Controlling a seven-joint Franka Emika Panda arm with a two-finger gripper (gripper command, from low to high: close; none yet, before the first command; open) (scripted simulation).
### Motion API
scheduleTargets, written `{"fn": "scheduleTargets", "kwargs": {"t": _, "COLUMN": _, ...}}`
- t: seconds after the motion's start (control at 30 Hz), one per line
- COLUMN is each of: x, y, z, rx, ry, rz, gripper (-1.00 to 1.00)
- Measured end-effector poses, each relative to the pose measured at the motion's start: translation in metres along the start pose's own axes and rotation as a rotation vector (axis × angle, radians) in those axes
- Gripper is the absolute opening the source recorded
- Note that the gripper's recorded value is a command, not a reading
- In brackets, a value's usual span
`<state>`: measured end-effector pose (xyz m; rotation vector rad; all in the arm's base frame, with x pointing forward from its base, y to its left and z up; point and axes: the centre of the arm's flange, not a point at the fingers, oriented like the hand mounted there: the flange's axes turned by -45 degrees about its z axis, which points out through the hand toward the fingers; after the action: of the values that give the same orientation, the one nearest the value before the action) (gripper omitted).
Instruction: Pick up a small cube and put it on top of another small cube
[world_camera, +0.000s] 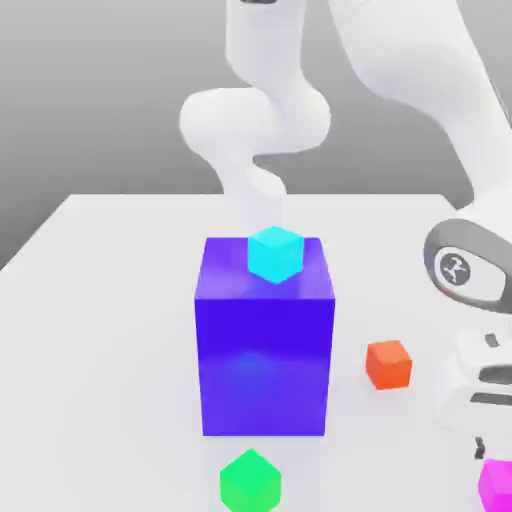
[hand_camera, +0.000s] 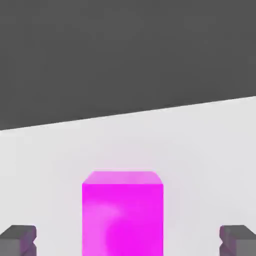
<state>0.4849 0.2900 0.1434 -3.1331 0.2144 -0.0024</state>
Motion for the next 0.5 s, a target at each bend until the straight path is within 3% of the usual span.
{"fn": "scheduleTargets", "kwargs": {"t": 0.03, "x": -0.001, "y": 0.0, "z": 0.01, "rx": -0.001, "ry": -0.001, "rz": 0.0, "gripper": -1.0}}
{"fn": "scheduleTargets", "kwargs": {"t": 0.23, "x": -0.001, "y": 0.0, "z": 0.015, "rx": 0.002, "ry": 0.0, "rz": -0.001, "gripper": -1.0}}
{"fn": "scheduleTargets", "kwargs": {"t": 0.5, "x": 0.005, "y": 0.019, "z": -0.045, "rx": -0.021, "ry": -0.005, "rz": -0.067, "gripper": -1.0}}
